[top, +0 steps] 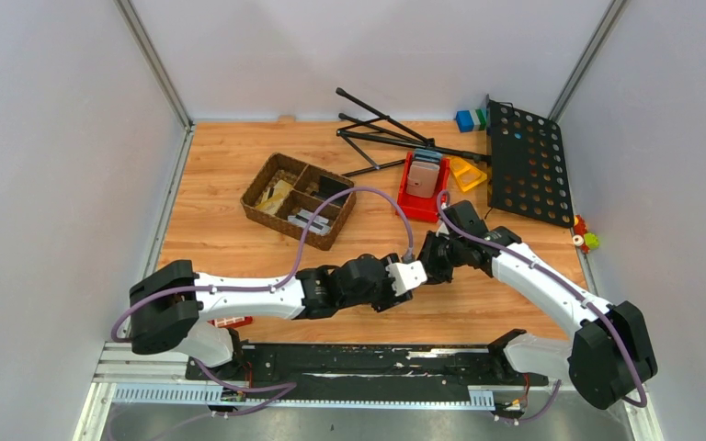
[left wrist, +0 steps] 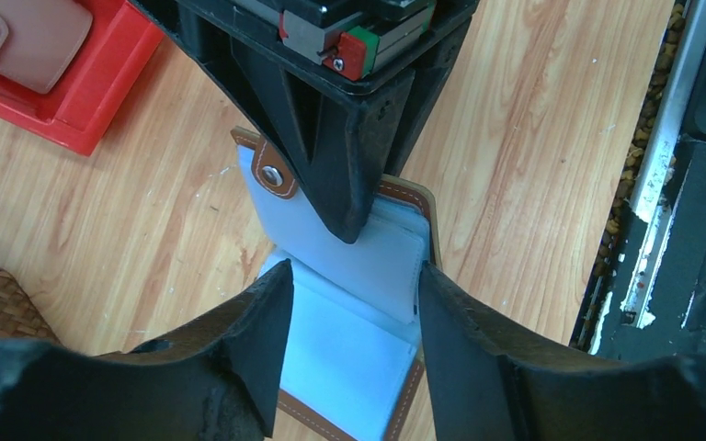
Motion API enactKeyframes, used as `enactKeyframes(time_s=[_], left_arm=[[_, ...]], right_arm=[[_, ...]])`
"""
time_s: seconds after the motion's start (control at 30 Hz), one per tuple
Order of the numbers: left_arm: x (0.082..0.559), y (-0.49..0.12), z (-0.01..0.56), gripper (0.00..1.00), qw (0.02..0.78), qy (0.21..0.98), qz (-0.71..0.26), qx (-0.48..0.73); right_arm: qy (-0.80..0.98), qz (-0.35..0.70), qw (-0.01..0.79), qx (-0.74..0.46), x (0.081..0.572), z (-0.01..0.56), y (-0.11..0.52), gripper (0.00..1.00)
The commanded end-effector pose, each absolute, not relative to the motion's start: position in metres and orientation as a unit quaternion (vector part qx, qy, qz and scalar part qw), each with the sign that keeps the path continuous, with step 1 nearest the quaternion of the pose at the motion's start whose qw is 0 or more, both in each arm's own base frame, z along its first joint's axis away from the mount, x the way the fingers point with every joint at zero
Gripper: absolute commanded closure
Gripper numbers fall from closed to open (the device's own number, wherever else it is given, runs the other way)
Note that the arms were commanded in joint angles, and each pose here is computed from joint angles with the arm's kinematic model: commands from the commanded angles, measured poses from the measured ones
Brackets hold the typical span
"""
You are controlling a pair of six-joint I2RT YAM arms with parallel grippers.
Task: Take the credit cards out of the card holder
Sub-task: Remove the credit card from the card holder.
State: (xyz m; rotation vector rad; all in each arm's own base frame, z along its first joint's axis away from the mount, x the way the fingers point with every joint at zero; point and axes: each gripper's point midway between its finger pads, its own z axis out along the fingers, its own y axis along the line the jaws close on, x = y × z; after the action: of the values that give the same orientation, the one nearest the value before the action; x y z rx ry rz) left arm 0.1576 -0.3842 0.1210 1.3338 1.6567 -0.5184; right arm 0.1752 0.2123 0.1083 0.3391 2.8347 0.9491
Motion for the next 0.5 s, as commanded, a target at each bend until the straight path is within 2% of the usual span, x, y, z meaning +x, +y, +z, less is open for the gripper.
enactKeyframes(time_s=[0.0, 0.47], left_arm=[[0.166, -0.391, 0.136, 0.44, 0.479, 0.674, -0.204, 0.524], [0.175, -0.383, 0.122, 0.7, 0.482, 0.704, -0.178, 0.49]], right_arm=[[0.932, 0.337, 0.07, 0.115, 0.181, 0.118, 0.22, 1.0], [0.925, 0.354, 0.06, 0.123, 0.179, 0.12, 0.225, 1.0]])
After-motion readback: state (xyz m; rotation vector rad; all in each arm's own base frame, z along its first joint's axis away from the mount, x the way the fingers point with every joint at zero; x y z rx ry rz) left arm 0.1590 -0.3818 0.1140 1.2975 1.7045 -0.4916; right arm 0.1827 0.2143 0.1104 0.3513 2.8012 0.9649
